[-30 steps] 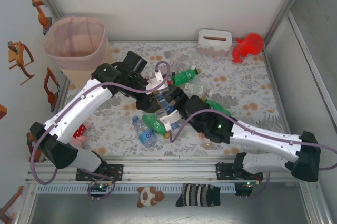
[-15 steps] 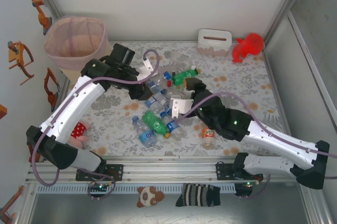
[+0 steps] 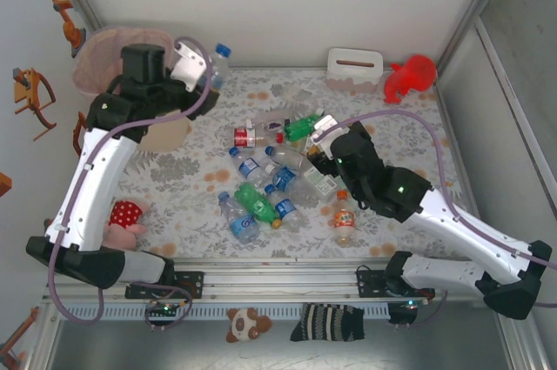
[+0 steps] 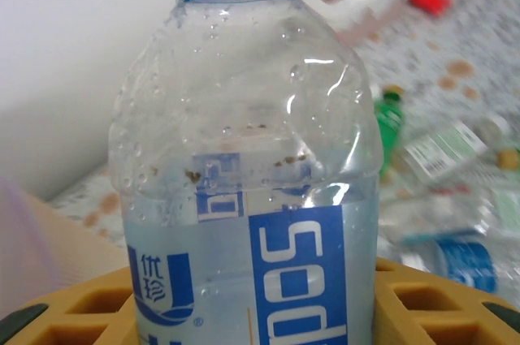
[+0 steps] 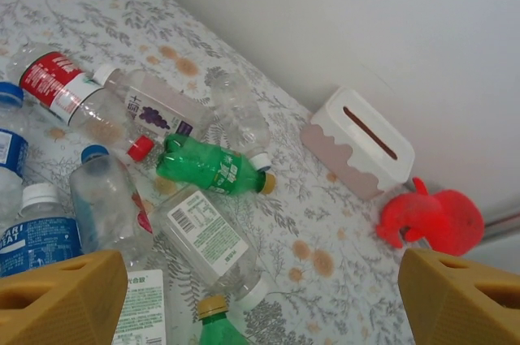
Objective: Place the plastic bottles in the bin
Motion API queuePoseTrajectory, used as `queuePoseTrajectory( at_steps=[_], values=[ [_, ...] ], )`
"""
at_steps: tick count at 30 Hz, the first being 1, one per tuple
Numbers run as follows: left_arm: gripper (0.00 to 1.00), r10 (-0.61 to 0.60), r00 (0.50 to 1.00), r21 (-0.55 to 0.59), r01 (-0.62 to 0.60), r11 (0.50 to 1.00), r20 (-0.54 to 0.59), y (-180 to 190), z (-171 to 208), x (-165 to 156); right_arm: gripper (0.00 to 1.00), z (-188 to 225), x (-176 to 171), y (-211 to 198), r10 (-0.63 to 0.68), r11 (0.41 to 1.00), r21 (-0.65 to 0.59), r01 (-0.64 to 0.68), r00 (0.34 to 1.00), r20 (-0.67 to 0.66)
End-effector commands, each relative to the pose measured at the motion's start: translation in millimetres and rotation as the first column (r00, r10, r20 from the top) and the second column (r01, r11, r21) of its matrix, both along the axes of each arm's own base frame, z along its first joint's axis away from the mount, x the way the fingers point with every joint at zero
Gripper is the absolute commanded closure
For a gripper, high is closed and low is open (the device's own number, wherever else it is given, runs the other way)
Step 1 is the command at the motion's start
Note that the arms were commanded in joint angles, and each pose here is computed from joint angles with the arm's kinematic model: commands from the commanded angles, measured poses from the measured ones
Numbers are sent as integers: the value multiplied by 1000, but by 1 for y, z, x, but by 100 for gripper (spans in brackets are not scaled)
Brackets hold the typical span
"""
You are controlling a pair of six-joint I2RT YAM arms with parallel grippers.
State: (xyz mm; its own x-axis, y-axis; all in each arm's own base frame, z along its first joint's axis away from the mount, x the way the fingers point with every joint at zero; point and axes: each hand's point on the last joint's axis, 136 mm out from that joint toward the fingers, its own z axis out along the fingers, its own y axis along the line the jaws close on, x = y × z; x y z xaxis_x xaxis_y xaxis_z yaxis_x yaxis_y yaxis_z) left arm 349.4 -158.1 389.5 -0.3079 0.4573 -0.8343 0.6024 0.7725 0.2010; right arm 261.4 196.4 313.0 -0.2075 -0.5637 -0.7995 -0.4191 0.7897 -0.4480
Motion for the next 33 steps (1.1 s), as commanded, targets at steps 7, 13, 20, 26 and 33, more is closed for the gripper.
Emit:
queuePoseTrajectory(
  at_steps=[7,13,20,26,33],
  values=[
    [49,232,970,-145,-220,965,70,71,49,62,15,9,-4,-20,-89,994,66,91,996,-26],
    [50,378,926,-219,-371,902,-12,123,40,96,15,8,-5,-24,-102,993,57,103,995,-23],
    [52,454,882,-199,-472,859,-131,161,0,125,15,8,-4,-24,-99,994,40,100,995,-20],
    [53,456,860,-122,-490,863,-228,169,-51,140,16,1,-1,-21,-101,995,1,101,994,-30],
    [54,420,821,-55,-475,878,-386,168,-118,148,19,-1,1,-16,-94,996,-15,93,995,-42]
  ],
)
